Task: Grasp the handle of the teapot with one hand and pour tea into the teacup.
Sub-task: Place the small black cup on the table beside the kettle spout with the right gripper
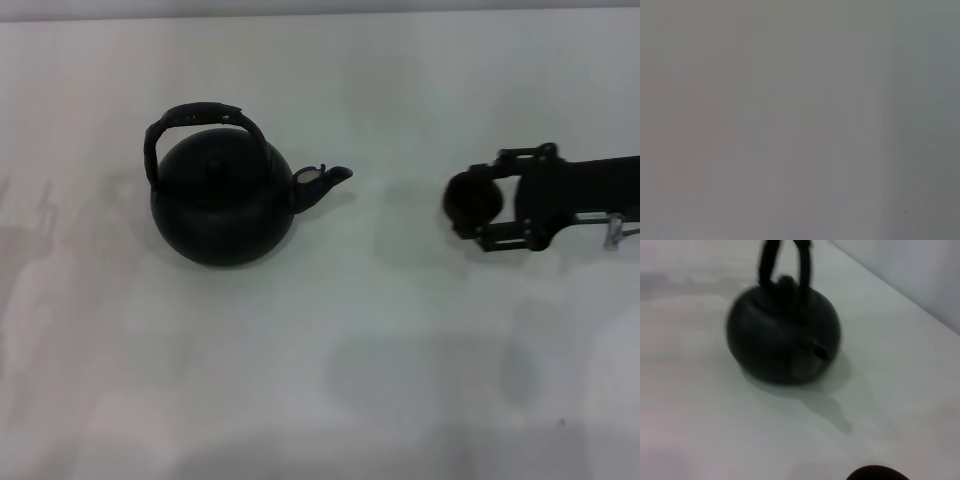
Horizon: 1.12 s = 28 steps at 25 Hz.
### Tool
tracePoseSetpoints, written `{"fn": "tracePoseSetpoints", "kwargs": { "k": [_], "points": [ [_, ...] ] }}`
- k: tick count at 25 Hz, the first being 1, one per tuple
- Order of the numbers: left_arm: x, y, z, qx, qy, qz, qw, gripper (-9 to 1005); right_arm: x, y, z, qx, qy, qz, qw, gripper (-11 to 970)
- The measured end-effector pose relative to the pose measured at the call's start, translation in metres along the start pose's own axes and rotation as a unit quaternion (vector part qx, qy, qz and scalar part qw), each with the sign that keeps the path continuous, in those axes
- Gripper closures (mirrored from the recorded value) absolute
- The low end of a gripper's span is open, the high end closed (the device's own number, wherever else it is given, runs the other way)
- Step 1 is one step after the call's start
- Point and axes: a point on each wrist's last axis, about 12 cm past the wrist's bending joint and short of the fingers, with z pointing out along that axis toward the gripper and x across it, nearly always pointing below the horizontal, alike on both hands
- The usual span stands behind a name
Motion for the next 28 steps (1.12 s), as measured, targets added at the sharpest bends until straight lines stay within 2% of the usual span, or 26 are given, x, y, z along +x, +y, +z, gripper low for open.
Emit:
{"fn": "tracePoseSetpoints", "kwargs": {
  "k": [5,12,19,28],
  "points": [
    [0.000,-0.001,0.000,0.002,0.000,-0.001,1.000,496,-0.019,0.007,0.018,-0.022,-0.017,-0.025,0.999,226],
    [0.000,-0.004,0.001,0.012,-0.001,-0.002,1.000,496,-0.038,0.009,0.051,-0.009,0.009,-0.047,0.999,225],
    [0.001,-0.004,-0.001,0.012,0.001,-0.002,1.000,496,-0.038,0.016,0.068,0.004,0.034,-0.072,0.997,225],
    [0.001,-0.006,0.000,0.018,0.001,-0.002,1.000,497,-0.033,0.024,0.079,0.005,0.054,-0.088,0.995,225]
  ]
}}
